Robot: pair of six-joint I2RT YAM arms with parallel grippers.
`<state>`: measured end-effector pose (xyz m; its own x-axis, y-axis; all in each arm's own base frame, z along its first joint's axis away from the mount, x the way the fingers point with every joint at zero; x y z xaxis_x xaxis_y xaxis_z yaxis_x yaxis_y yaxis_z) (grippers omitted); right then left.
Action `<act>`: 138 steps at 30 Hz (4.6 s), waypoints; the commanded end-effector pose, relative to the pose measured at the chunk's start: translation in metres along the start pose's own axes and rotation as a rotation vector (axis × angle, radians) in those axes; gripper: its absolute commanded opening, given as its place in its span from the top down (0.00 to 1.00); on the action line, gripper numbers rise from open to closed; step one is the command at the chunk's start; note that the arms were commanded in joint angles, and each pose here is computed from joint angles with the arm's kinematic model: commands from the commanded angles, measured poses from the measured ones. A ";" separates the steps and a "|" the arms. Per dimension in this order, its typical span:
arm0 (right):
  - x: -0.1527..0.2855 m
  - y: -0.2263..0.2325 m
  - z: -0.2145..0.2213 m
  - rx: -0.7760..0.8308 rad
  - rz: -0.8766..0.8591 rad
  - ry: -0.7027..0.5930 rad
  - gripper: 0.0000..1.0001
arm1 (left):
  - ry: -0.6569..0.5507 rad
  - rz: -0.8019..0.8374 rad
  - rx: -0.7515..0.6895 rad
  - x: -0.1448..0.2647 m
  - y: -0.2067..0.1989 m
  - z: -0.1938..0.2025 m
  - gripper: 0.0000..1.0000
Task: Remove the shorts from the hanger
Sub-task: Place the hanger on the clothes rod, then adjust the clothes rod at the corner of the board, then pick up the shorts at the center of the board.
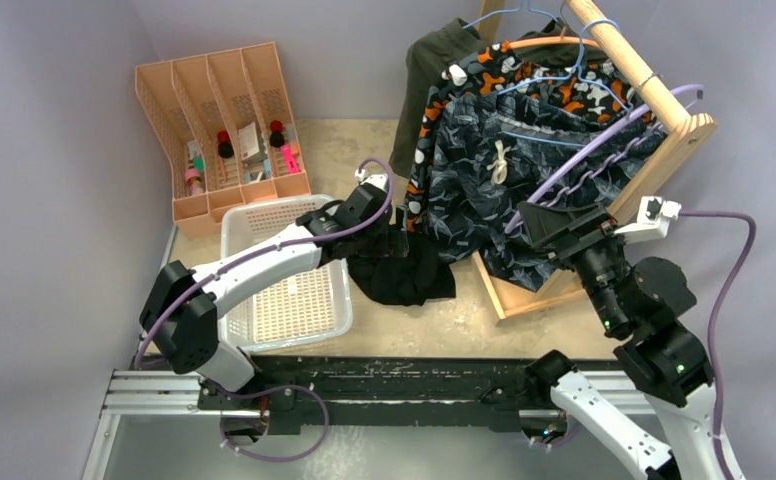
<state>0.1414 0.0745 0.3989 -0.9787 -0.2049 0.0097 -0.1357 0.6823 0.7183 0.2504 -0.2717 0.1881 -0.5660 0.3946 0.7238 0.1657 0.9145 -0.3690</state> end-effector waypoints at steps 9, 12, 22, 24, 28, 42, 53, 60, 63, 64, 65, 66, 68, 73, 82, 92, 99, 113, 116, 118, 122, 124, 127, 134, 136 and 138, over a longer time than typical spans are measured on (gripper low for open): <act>0.018 -0.063 0.004 0.214 0.362 -0.002 0.19 | -0.065 0.061 0.015 0.018 -0.015 -0.019 0.19; 0.005 -0.073 0.013 0.290 0.425 0.034 0.19 | -0.062 0.054 0.012 0.017 -0.014 -0.017 0.19; -0.019 -0.098 0.014 0.473 0.636 0.005 0.21 | -0.017 0.008 -0.013 0.005 -0.006 -0.009 0.19; -0.016 -0.101 0.012 0.497 0.646 -0.006 0.22 | -0.008 0.008 -0.016 0.003 -0.006 -0.007 0.19; -0.017 -0.106 0.014 0.516 0.675 0.002 0.22 | 0.006 0.024 -0.018 -0.004 -0.010 -0.006 0.19; -0.020 -0.122 0.026 0.464 0.816 0.014 0.22 | -0.008 0.003 -0.078 -0.011 -0.014 -0.012 0.16; -0.032 -0.136 0.014 0.525 0.846 -0.005 0.23 | 0.004 -0.010 -0.089 -0.017 -0.015 -0.007 0.15; -0.045 -0.148 -0.006 0.538 0.864 -0.007 0.23 | 0.025 -0.029 -0.144 -0.025 -0.013 -0.001 0.13; -0.051 -0.153 -0.007 0.533 0.852 0.018 0.22 | 0.034 -0.016 -0.159 -0.032 -0.018 0.002 0.13; -0.053 -0.155 -0.005 0.524 0.849 0.035 0.22 | 0.035 -0.010 -0.164 -0.035 -0.020 0.003 0.13; -0.054 -0.157 -0.001 0.505 0.842 0.045 0.21 | 0.038 -0.006 -0.169 -0.038 -0.022 0.004 0.13; -0.055 -0.155 0.001 0.485 0.822 0.052 0.21 | 0.045 -0.007 -0.176 -0.042 -0.024 0.006 0.13; -0.059 -0.148 0.008 0.449 0.735 0.081 0.20 | 0.057 -0.014 -0.196 -0.048 -0.027 0.010 0.12; -0.059 -0.141 0.019 0.393 0.668 0.148 0.14 | 0.109 -0.133 -0.236 -0.075 -0.013 0.028 0.12; -0.037 -0.136 0.044 0.309 0.548 0.208 0.07 | 0.129 -0.362 -0.277 -0.121 0.032 0.061 0.35; -0.023 -0.111 0.045 0.267 0.462 0.319 0.07 | 0.152 -0.226 -0.275 -0.103 0.015 0.058 1.00; 0.000 -0.094 0.057 0.242 0.295 0.380 0.12 | 0.004 -0.037 -0.235 -0.015 -0.026 0.000 1.00; 0.006 -0.080 0.073 0.394 0.007 0.494 0.15 | -0.269 -0.168 -0.235 0.107 -0.025 -0.081 1.00; 0.008 -0.075 0.075 0.418 -0.055 0.511 0.14 | -0.314 -0.139 -0.221 0.124 -0.033 -0.094 1.00; 0.007 -0.075 0.078 0.432 -0.092 0.549 0.14 | -0.335 -0.131 -0.220 0.134 -0.037 -0.102 1.00; 0.008 -0.069 0.080 0.451 -0.160 0.567 0.15 | -0.389 -0.177 -0.223 0.155 -0.034 -0.116 1.00; 0.012 -0.063 0.077 0.475 -0.205 0.536 0.15 | -0.420 -0.182 -0.216 0.169 -0.035 -0.125 1.00; 0.016 -0.056 0.075 0.499 -0.270 0.519 0.15 | -0.482 -0.183 -0.217 0.194 -0.039 -0.142 1.00; 0.014 -0.046 0.078 0.516 -0.395 0.557 0.19 | -0.666 -0.479 -0.212 0.251 -0.015 -0.184 1.00; 0.011 -0.047 0.078 0.524 -0.397 0.561 0.19 | -0.711 -0.528 -0.200 0.265 -0.011 -0.191 1.00; 0.007 -0.049 0.078 0.536 -0.389 0.559 0.19 | -0.767 -0.537 -0.170 0.281 -0.009 -0.198 1.00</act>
<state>0.1231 0.0916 0.2923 -0.6549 -0.6763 0.3372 -0.5584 0.7337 0.3870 0.2548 -0.1873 0.4799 -0.9603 -0.0089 0.2788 -0.0158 0.9996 -0.0223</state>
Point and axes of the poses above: each gripper's point midway between its finger pads, its own x axis back along the fingers, its own y axis along the line the jaws close on, z = x × y, the point moved 6 cm from there along x, back along the fingers, and after that the axes turned 3 degrees about x, right-handed, at the moved point
